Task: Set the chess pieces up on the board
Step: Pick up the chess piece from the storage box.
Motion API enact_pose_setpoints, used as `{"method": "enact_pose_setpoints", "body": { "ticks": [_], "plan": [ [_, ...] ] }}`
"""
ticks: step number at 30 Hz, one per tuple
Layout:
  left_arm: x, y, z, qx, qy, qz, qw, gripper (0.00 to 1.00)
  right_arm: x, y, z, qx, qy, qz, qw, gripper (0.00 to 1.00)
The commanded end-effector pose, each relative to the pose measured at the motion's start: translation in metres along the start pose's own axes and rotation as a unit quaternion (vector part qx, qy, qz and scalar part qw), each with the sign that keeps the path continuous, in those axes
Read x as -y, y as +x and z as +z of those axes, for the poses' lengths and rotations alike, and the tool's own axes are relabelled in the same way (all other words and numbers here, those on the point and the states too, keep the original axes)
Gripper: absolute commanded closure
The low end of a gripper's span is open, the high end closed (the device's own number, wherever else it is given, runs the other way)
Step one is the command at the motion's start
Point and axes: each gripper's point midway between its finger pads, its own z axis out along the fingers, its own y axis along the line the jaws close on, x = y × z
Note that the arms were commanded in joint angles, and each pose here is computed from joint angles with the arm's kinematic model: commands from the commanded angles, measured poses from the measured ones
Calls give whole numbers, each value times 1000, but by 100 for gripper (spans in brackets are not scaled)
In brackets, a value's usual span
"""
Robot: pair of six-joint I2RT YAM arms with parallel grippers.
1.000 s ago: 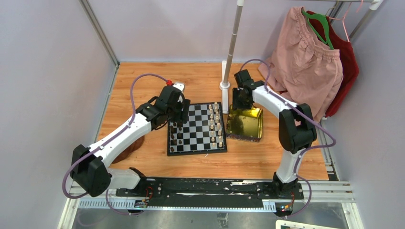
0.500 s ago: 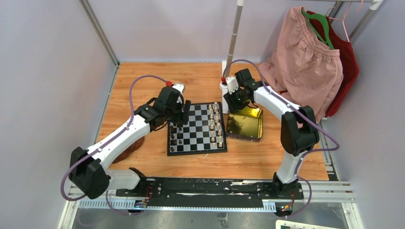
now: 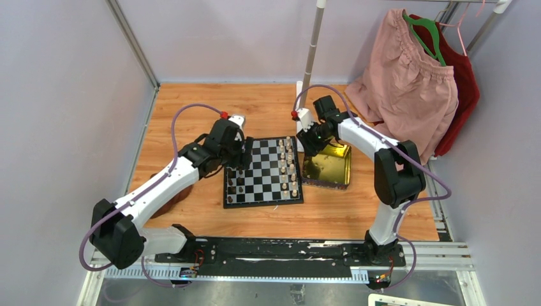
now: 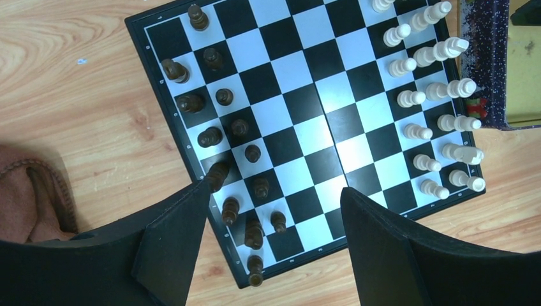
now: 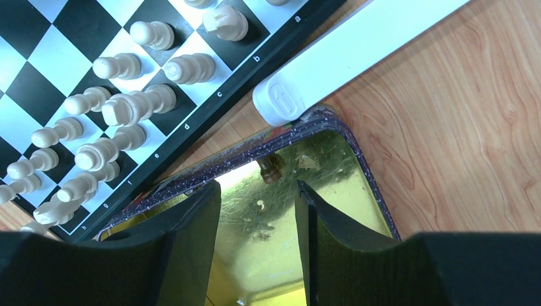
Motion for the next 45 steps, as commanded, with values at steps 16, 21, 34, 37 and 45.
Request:
{"method": "enact_pose_setpoints", "body": {
  "ticks": [16,21,34,37,45],
  "plan": [
    [12,-9,11,4,16,-9,1000,20,1,13,30,9,-35,-15,999,54],
    [14,-8,17,-6,15,-6,1000,20,0,15,39,18,-46,-10,999,57],
    [17,-15,27,-13,11,-9,1000,20,5,11,50,7,-69,-3,998,65],
    [18,-15,29,-15,11,-8,1000,20,7,9,47,13,-69,1,998,70],
    [17,-19,27,-16,9,-2,1000,20,9,5,37,18,-56,14,998,80]
  ]
}}
